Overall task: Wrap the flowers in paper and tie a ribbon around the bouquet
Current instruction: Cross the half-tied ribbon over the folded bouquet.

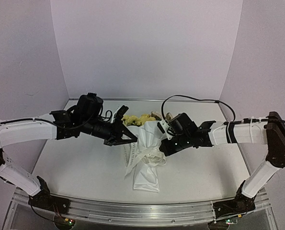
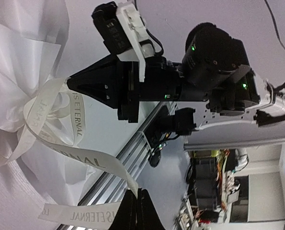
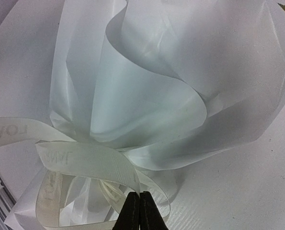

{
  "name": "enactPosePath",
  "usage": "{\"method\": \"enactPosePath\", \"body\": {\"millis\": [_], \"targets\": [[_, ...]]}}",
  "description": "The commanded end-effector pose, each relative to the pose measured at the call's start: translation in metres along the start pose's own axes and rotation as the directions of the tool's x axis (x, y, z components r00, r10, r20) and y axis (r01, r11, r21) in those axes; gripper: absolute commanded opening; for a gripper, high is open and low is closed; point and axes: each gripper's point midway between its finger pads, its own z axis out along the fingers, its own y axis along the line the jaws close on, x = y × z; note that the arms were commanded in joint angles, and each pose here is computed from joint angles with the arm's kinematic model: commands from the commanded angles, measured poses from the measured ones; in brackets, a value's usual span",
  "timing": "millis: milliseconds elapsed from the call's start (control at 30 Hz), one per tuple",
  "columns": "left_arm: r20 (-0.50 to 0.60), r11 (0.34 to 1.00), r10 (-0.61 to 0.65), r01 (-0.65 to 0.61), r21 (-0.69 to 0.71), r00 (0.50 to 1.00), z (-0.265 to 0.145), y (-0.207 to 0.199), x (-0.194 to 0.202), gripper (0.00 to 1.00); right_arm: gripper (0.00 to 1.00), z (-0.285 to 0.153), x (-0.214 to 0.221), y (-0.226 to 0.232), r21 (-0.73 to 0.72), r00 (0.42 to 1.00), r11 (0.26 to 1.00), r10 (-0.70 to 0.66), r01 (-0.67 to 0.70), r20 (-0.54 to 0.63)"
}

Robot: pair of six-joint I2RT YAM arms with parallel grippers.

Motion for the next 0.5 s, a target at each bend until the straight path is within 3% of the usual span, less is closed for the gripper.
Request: {"method": "enactPosePath", "body": {"millis": [0, 133, 467], "targets": [[0.393, 0.965, -0.142, 0.039, 0.260, 0.908, -0.020, -0.056, -0.059, 0.00, 0.00, -0.005, -0.020, 0.013, -0.075, 0.999, 0.996, 0.040, -0.038, 0.021], [0.463, 0.959, -0.134, -0.003, 0.284, 0.876, -0.004, -0.071, -0.064, 0.00, 0.00, -0.004, -0.022, 0.012, -0.086, 0.998, 0.994, 0.062, -0.060, 0.017], [0.484, 0.951, -0.192, 0.040, 0.308, 0.854, 0.044, -0.072, -0.044, 0.00, 0.00, -0.004, -0.026, 0.007, -0.109, 0.996, 0.991, 0.084, -0.083, 0.010]]}}
